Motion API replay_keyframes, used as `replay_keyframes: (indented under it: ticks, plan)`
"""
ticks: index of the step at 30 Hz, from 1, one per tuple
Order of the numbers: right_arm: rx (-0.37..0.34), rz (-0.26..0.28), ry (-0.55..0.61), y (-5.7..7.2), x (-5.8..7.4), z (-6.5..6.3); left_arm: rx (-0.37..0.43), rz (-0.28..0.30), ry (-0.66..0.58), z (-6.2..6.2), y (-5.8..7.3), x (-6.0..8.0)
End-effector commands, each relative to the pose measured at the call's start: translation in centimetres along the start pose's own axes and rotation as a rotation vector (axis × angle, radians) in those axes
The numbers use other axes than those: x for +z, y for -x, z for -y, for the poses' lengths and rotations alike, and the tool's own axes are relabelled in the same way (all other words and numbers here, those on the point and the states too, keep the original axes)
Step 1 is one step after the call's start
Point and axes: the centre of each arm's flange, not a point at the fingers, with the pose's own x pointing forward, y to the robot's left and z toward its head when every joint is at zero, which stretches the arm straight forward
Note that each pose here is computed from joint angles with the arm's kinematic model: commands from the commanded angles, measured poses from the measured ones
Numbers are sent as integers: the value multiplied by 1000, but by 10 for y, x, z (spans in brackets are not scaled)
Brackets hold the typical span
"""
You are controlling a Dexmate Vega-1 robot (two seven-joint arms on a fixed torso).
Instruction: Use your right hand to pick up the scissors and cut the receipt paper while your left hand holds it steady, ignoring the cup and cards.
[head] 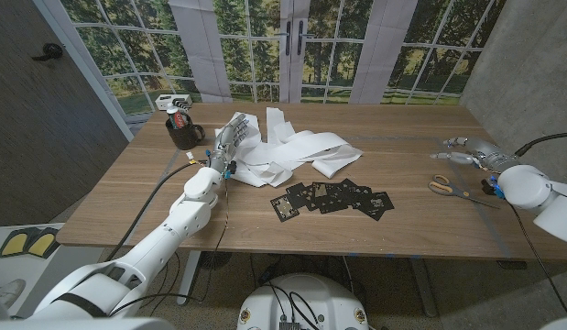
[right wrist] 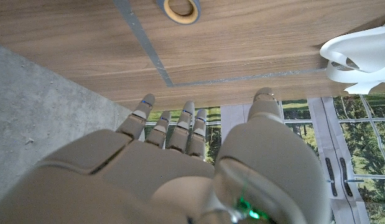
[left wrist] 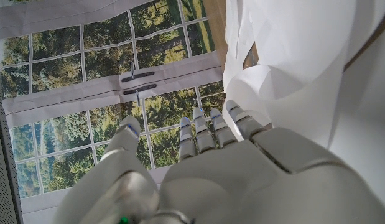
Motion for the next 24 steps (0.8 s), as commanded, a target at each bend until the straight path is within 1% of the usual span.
replay_keyframes:
  ticks: [1, 7, 15, 19, 24]
  plan:
    - [23, -7, -31, 2, -18, 5, 0, -4, -2, 1, 1, 0]
    - [30, -24, -19, 3, -22, 7, 1, -6, -3, 1, 1, 0]
    - [45, -37, 9, 4, -24, 9, -3, -8, -5, 1, 0, 0]
    - [35, -43, 17, 4, -25, 9, -2, -11, -8, 0, 0, 0]
    - [43, -52, 33, 5, -26, 9, -1, -14, -10, -1, -1, 0]
